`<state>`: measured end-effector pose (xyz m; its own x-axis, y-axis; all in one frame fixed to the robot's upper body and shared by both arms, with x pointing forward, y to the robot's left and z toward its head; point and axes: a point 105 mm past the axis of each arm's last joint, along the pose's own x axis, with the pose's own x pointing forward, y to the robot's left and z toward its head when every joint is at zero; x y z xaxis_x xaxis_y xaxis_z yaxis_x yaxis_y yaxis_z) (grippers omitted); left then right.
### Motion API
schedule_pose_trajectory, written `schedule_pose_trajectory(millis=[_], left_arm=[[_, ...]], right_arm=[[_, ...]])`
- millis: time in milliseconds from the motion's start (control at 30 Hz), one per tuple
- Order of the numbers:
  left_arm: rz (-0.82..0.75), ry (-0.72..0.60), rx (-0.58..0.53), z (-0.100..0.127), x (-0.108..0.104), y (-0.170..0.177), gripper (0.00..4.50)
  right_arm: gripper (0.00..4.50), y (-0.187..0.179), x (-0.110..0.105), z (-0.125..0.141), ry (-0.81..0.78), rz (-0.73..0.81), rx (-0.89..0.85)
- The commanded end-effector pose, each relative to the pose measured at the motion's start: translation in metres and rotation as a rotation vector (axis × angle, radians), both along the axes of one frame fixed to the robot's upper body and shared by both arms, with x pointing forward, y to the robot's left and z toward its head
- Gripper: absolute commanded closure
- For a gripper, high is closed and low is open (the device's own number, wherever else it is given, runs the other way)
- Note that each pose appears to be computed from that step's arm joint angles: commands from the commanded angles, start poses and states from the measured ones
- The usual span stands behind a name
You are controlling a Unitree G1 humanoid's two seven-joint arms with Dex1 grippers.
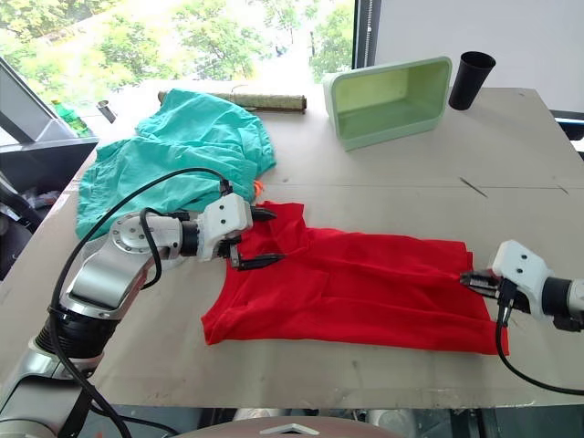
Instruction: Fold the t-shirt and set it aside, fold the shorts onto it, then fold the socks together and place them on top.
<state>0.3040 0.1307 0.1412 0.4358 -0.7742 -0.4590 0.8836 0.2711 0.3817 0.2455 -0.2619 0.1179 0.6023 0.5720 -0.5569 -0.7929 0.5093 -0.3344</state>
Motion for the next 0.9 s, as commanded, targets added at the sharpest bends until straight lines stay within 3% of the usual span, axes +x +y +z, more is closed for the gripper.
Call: schedule_pose_trajectory(millis=[33,167,400,633,900], left_arm=[[-0.019,-0.051,-0.014,0.011,0.004,-0.005,0.00],[-0.019,-0.057,-0.021,0.012,0.005,-0.007,0.00],[-0.013,-0.066,-0.029,0.012,0.008,-0.008,0.00],[0.023,-0.058,-0.093,0.015,0.019,-0.017,0.00],[0.039,-0.047,-0.098,0.014,0.022,-0.014,0.00]], right_arm=[[4.47,-0.003,0.026,0.033,-0.228,-0.032,-0.026],[4.47,-0.004,0.041,0.052,-0.385,-0.063,-0.014],[4.47,-0.008,0.049,0.077,-0.575,-0.091,-0.008],[4.47,-0.006,0.048,0.069,-0.569,-0.095,-0.002],[4.47,-0.003,0.019,0.035,-0.468,-0.019,-0.031]])
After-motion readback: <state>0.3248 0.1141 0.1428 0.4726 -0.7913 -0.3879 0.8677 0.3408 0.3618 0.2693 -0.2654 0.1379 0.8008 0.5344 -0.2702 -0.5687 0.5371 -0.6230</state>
